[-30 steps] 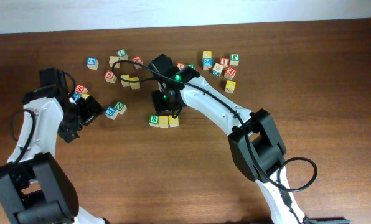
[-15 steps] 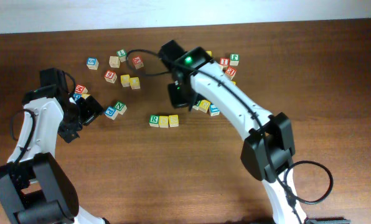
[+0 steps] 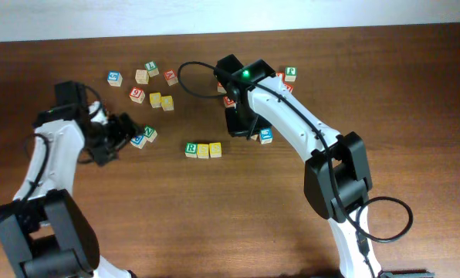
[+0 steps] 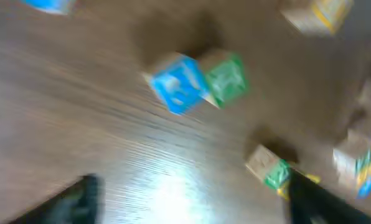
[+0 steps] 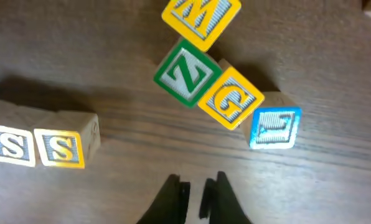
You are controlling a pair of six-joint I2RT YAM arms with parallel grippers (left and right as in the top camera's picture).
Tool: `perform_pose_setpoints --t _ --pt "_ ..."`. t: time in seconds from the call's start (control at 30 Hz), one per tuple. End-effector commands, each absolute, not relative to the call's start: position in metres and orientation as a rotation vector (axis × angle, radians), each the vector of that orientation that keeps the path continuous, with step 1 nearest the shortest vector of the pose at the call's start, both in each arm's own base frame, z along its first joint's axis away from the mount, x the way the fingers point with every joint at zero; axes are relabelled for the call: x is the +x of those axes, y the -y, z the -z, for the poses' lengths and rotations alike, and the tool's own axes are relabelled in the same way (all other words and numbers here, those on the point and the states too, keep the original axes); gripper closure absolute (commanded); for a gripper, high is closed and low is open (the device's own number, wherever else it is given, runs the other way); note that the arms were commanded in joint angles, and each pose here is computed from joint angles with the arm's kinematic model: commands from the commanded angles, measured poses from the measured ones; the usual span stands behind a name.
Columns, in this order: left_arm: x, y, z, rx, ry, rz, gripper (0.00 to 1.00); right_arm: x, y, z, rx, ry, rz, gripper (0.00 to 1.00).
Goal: Spell out RSS
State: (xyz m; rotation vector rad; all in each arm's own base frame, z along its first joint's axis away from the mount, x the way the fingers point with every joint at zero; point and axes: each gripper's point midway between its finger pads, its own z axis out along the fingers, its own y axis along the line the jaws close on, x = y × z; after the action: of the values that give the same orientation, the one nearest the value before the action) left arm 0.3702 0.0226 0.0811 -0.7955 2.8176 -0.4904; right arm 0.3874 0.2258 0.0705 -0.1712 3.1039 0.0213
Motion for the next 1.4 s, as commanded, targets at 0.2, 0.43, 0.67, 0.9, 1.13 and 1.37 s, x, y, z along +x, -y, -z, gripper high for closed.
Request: perform_pose_setpoints --t 0.2,0.43,0.67,0.9,1.13,1.37 --pt "0.375 0.061 -0.064 -0.335 -2.935 0.393 1.0 0.378 -0.249 -0.053 -0.175 -3.125 -0.245 0.96" --pt "0.373 0.08 -0.022 -0.238 -3.023 0.277 1.0 0.372 -0.249 -0.037 -0.172 -3.141 -0.276 0.96" --pt "0.377 0.077 -0.016 -0.252 -3.018 0.277 1.0 0.376 -0.259 -0.028 -0.169 -3.115 -0.36 0.96" --pt "0.374 0.086 -0.005 -0.254 -3.049 0.354 1.0 0.373 -0.265 -0.023 -0.125 -3.124 -0.413 0.96" --pt "0.373 0.091 -0.005 -0.25 -3.055 0.392 1.0 0.372 -0.266 -0.011 -0.101 -3.145 -0.407 0.96" --pt "0.372 0.095 -0.006 -0.248 -3.055 0.434 1.0 0.366 -0.274 -0.006 -0.102 -3.172 -0.482 0.96"
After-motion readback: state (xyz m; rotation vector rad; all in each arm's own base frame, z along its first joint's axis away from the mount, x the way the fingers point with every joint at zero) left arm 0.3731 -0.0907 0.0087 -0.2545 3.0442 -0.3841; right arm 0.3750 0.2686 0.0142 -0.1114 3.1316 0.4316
